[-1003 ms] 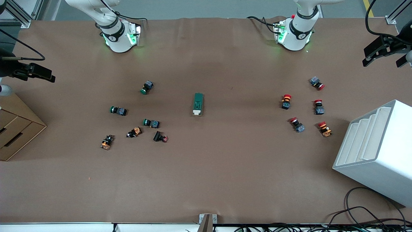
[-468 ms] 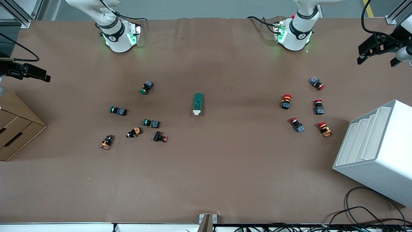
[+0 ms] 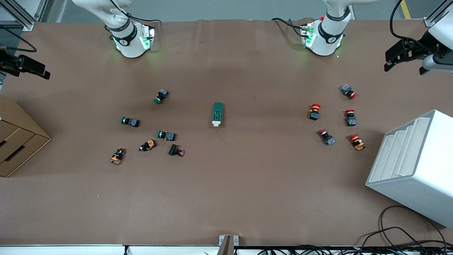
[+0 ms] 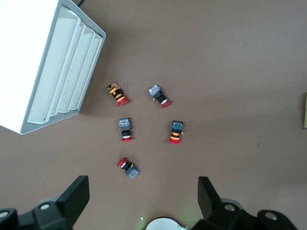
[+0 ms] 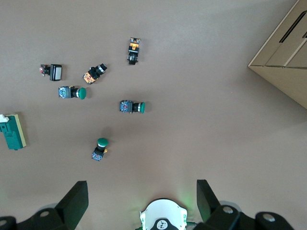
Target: Close load switch with both arms
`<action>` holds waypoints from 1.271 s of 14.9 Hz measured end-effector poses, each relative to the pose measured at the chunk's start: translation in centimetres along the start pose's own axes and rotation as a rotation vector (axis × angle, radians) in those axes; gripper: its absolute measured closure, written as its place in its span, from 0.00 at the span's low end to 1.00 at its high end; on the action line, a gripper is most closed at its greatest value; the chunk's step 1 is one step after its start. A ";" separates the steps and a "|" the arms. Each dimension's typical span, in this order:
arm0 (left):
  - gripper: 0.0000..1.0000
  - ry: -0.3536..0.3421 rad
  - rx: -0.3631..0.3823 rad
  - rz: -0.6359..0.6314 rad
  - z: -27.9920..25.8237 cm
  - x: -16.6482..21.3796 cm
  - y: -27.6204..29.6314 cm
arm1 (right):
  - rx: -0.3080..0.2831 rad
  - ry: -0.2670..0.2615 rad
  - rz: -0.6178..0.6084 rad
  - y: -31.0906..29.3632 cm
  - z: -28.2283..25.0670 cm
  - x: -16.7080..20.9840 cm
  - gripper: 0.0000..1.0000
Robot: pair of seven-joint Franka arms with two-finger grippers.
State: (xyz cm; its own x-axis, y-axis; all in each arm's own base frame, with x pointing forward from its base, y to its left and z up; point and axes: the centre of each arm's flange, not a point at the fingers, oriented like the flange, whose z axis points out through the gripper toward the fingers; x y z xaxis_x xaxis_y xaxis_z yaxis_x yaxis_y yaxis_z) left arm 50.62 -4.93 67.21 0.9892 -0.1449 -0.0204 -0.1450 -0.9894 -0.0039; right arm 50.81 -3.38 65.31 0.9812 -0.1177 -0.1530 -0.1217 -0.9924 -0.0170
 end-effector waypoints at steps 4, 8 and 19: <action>0.00 0.003 -0.024 -0.021 0.1 0.1 0.2 | 0.002 0.030 -0.012 -0.4 -0.9 -2.0 0.00; 0.00 0.005 -0.025 -0.050 0.1 0.1 -0.1 | -0.003 0.051 -0.027 -1.1 -1.2 -2.3 0.00; 0.00 0.009 -0.026 -0.105 0.5 0.5 -0.5 | -0.021 0.079 -0.071 -1.4 -1.8 -1.6 0.00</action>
State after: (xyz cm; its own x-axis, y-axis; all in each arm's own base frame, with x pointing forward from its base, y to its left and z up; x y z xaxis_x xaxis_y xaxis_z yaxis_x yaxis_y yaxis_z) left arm 51.19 -4.53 66.74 0.9991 -0.0399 -0.0124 -0.0396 -0.9990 0.0201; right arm 49.63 -1.85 67.34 0.9961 -0.0486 -0.0736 -0.0490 -0.9988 -0.0040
